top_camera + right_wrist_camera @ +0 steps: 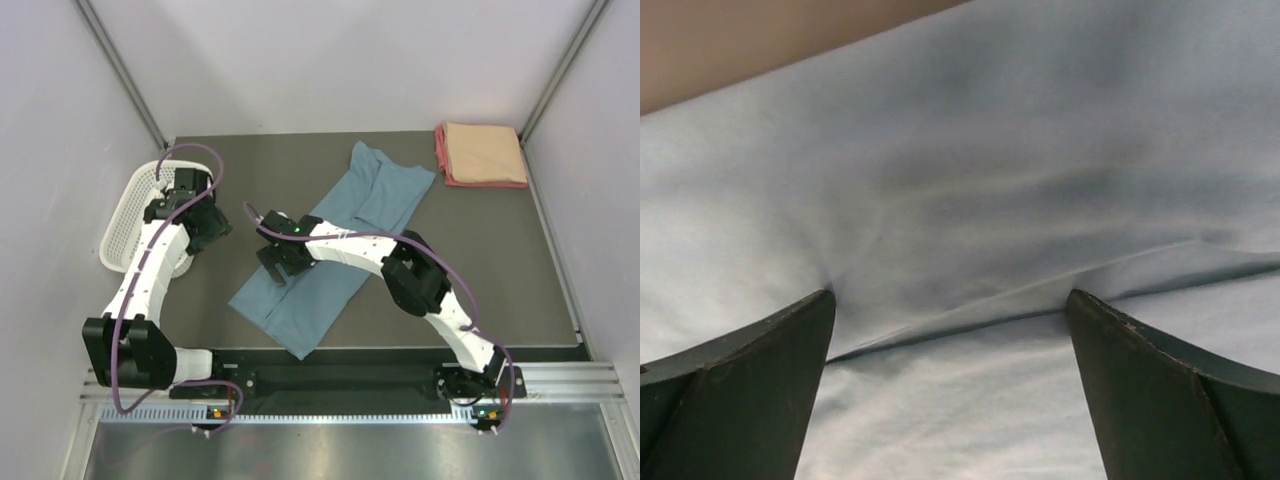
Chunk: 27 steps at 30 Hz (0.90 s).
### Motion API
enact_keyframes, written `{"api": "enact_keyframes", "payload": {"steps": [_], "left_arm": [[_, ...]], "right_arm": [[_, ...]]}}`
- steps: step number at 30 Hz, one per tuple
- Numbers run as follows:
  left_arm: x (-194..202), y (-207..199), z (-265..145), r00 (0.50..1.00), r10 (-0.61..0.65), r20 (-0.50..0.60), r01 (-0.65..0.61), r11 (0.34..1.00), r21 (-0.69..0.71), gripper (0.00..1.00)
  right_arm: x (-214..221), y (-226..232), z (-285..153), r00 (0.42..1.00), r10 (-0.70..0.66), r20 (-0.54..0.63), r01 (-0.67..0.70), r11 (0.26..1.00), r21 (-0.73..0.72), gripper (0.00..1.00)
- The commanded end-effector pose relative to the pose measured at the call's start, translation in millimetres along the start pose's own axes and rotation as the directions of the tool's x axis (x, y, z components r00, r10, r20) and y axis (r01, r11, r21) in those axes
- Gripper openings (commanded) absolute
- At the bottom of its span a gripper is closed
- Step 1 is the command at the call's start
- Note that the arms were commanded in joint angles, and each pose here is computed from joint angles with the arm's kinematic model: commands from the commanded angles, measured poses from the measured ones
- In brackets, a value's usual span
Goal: Fold and stack the t-shirts
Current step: Fold the tshirt
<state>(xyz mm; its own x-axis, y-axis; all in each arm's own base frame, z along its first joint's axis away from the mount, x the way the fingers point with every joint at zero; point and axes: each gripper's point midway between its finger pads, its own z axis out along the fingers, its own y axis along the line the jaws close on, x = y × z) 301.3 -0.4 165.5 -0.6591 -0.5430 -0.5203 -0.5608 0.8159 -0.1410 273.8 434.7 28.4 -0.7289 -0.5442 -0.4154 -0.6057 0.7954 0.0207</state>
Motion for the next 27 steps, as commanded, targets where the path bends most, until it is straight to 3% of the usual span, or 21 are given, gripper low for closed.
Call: {"api": "enact_keyframes", "payload": {"steps": [1,14,22,27], "left_arm": [[-19.0,-3.1,-6.6,0.999,-0.004,0.052,0.004,1.0,0.004,0.69],[-12.7,-3.4,11.2,1.0,0.029,0.001,-0.029,1.0,-0.007,0.68],[0.4,-3.2,21.2,0.996,0.069,-0.048,-0.069,0.998,0.008,0.68],[31.5,-15.4,36.0,0.973,0.136,-0.185,-0.118,0.988,0.102,0.68]], "right_arm": [[24.5,4.0,9.8,0.998,-0.008,-0.057,0.009,1.0,0.01,1.0],[107.7,-17.3,5.8,0.976,-0.071,-0.206,0.068,0.997,-0.021,1.0],[122.9,-21.1,-4.3,0.964,-0.166,-0.209,0.151,0.985,-0.083,1.0],[136.3,-28.9,-8.7,0.952,-0.215,-0.218,0.197,0.975,-0.102,1.0]]}}
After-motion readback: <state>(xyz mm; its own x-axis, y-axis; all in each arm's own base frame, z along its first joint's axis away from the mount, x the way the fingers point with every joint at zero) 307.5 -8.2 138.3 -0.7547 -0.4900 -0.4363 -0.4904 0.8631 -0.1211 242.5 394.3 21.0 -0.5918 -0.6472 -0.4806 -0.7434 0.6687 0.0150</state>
